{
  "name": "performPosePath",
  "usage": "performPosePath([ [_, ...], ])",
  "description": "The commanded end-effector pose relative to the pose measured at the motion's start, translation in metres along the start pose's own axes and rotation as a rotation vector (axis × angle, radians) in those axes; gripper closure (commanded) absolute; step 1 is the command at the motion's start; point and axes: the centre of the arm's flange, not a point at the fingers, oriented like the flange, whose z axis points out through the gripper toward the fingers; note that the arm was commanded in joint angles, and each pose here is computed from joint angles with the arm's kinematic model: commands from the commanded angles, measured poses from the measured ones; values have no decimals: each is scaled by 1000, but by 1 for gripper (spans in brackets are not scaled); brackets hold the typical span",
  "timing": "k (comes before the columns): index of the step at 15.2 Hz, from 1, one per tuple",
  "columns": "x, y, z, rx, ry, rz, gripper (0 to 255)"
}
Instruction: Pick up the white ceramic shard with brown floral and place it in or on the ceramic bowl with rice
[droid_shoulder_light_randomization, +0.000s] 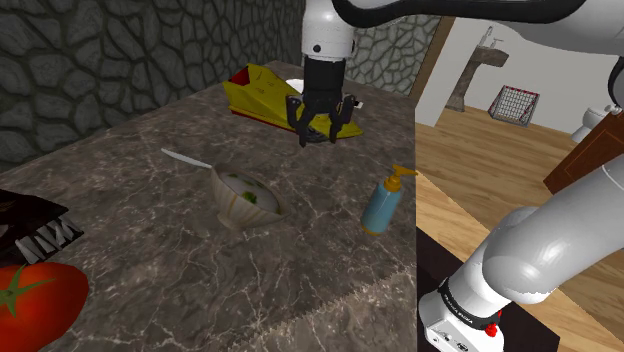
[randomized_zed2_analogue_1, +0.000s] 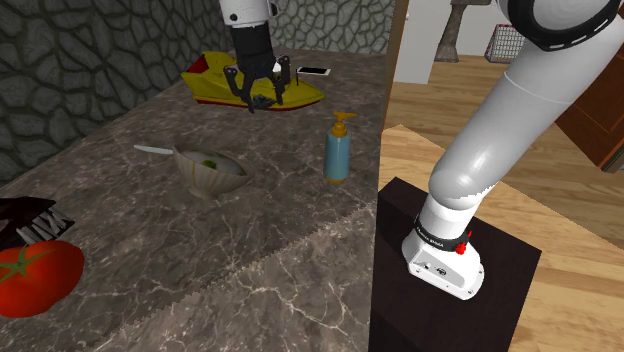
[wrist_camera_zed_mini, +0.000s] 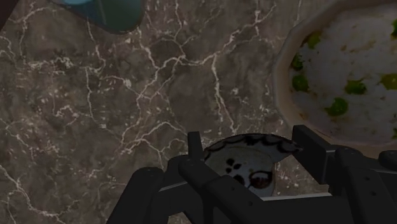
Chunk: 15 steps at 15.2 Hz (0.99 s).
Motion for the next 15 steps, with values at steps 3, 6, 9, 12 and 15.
performPosePath([
  [3, -3, 1, -21, 0, 0, 0, 255],
  [6, -5, 2, -36, 0, 0, 0, 255],
  [9, -6, 3, -52, 0, 0, 0, 255],
  [12, -15, -22, -54, 0, 0, 0, 255],
  [15, -28, -59, -56, 0, 0, 0, 255],
])
